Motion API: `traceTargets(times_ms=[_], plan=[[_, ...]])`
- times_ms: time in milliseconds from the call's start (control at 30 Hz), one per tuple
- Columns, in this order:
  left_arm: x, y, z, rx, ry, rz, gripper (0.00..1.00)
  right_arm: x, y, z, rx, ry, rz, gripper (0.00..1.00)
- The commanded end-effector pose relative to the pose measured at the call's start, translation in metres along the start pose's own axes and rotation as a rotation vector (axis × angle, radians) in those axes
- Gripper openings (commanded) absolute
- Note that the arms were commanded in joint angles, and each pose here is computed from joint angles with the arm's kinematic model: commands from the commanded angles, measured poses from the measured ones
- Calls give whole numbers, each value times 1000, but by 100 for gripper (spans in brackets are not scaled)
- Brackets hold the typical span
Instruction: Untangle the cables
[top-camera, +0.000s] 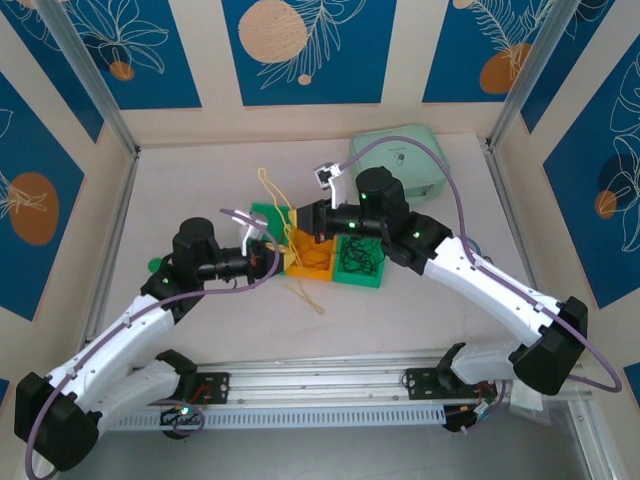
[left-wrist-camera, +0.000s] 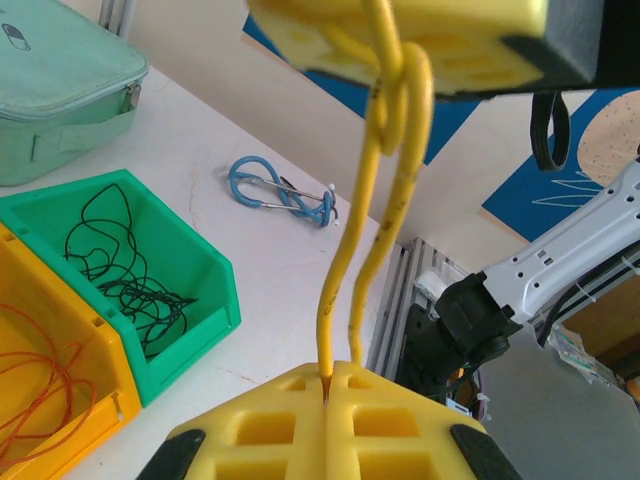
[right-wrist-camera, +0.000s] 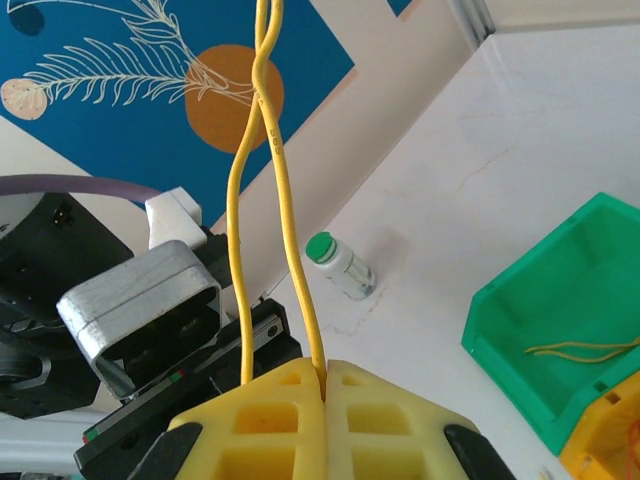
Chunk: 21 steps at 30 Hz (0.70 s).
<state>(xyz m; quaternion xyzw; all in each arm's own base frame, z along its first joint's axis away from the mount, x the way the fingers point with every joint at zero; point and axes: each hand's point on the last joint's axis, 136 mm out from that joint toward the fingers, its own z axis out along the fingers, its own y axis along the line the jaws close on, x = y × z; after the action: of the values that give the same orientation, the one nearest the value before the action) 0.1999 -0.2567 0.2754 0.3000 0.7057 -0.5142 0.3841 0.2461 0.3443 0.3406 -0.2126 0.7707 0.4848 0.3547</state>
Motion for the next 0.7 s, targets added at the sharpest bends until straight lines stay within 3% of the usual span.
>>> traceTargets(times_ms=[0, 667], plan=[[-4, -9, 1, 44, 2, 9, 0, -5, 12, -1, -51, -29, 13, 2], [-1, -8, 3, 46, 15, 1, 0, -9, 25, 4, -135, -36, 60, 2]])
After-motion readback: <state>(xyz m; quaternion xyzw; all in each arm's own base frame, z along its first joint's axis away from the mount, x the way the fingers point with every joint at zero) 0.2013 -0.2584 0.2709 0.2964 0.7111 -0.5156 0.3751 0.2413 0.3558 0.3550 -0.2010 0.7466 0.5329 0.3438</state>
